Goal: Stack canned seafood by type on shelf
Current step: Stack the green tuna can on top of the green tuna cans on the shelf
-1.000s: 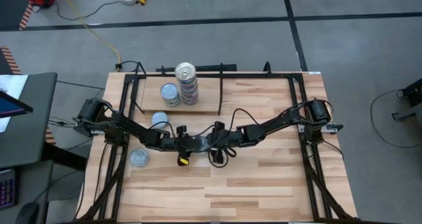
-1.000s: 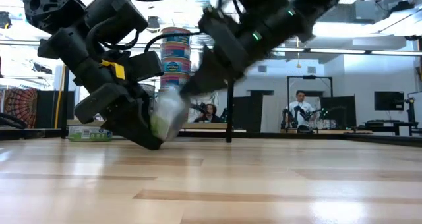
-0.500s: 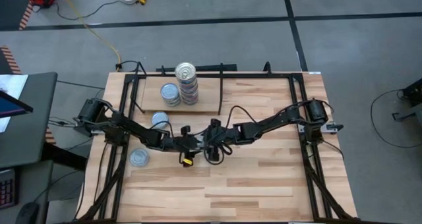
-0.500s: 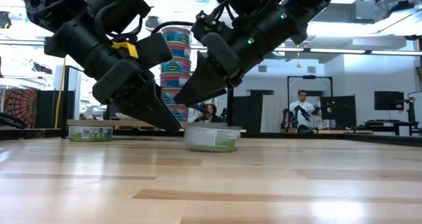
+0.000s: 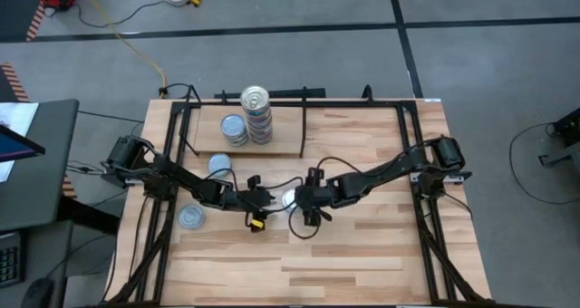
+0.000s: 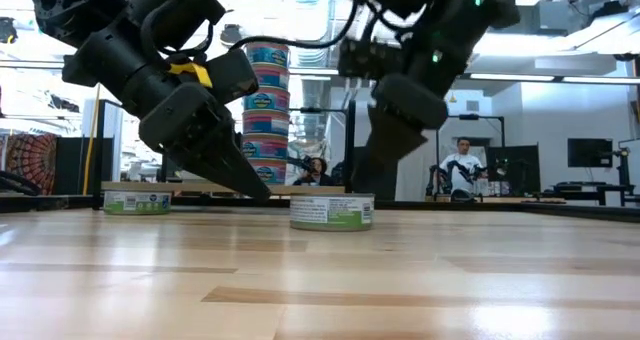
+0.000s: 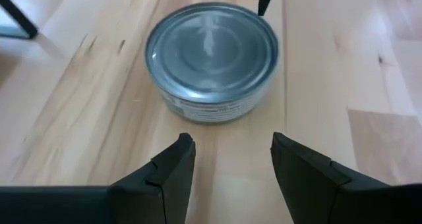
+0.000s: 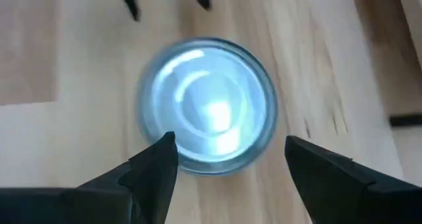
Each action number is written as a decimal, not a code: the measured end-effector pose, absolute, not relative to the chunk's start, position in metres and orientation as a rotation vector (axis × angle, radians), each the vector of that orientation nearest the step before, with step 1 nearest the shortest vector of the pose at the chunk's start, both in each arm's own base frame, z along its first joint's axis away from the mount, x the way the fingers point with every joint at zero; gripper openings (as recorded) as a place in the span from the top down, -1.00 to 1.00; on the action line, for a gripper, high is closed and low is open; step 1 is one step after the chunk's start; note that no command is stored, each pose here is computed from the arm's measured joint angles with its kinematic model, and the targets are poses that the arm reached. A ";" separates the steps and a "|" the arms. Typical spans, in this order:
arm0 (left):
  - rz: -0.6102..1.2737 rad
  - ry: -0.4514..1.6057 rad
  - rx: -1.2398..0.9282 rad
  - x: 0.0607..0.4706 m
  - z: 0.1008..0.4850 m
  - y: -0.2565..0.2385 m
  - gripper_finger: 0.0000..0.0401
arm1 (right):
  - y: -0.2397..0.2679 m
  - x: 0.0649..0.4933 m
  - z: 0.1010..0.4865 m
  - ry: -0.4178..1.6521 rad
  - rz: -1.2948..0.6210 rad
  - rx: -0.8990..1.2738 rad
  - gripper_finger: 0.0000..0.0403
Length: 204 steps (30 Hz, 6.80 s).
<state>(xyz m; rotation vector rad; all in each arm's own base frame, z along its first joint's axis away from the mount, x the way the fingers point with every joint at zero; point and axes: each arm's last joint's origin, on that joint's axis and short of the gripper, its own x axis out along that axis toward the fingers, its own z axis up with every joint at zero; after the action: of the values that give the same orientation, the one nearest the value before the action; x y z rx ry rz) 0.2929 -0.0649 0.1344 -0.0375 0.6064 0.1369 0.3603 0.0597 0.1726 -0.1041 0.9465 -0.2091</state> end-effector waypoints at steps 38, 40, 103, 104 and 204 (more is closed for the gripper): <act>0.108 0.629 -0.158 0.292 0.133 -0.066 0.04 | 0.022 0.338 0.145 0.751 -0.388 0.451 -0.37; 0.111 0.627 -0.168 0.292 0.133 -0.066 0.04 | 0.021 0.337 0.144 0.763 -0.396 0.450 -0.32; 0.329 0.399 -0.240 0.312 0.177 -0.078 -0.32 | 0.026 0.312 0.160 0.966 -0.261 -0.082 -0.57; 0.346 0.398 -0.253 0.314 0.180 -0.080 -0.34 | 0.024 0.313 0.159 0.963 -0.271 -0.072 -0.61; 0.449 0.598 -0.687 0.139 0.297 0.161 0.33 | -0.025 0.223 0.323 0.356 0.035 -0.218 -0.54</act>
<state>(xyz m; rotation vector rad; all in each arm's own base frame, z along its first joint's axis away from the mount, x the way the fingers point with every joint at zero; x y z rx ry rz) 0.1392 0.1607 0.2972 -0.6873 0.5979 0.4493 0.2227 -0.0253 0.3225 -0.2176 0.3564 0.0346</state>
